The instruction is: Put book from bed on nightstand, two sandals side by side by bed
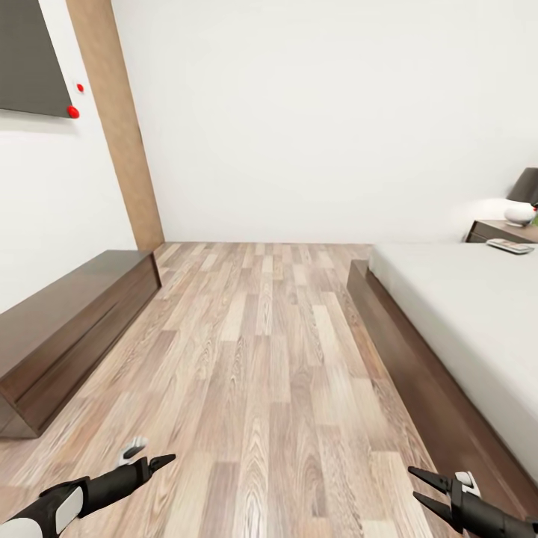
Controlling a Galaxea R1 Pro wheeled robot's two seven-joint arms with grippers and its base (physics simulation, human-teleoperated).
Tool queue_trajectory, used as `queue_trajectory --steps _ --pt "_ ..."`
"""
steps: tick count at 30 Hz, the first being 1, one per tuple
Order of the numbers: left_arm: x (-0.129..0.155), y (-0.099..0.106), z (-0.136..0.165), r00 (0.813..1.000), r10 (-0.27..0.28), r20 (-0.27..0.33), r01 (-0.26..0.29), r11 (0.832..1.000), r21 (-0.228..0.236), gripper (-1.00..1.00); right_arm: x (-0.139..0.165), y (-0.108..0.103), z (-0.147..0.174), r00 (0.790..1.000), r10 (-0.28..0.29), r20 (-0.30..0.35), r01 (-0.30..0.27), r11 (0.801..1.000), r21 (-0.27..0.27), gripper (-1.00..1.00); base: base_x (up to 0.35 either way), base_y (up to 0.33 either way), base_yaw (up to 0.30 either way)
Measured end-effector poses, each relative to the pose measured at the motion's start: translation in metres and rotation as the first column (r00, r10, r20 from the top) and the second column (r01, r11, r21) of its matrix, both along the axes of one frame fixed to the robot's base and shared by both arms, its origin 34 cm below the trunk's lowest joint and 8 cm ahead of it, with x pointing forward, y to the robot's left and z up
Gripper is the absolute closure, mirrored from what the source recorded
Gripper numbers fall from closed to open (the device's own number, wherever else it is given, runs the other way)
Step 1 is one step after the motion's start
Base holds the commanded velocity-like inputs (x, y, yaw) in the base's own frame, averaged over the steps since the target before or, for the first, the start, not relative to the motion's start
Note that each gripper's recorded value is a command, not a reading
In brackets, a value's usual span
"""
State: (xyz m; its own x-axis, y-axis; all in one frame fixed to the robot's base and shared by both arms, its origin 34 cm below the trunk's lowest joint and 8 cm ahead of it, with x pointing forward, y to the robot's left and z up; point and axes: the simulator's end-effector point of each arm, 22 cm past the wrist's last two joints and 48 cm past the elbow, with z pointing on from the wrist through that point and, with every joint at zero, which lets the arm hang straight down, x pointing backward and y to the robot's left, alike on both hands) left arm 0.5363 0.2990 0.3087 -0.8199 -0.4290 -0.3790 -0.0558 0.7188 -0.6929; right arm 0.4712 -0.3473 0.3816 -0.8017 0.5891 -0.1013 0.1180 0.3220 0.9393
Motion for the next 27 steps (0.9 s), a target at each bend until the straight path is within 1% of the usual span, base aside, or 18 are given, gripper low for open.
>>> queue_trajectory --steps 27 --pt "-0.0001 -0.0003 -0.0001 1.0 -0.001 0.0 0.001 1.0 0.0 -1.0 0.0 0.0 0.0 1.0 0.0 0.001 0.0 1.0 -0.001 -1.0 0.198 0.0 0.0"
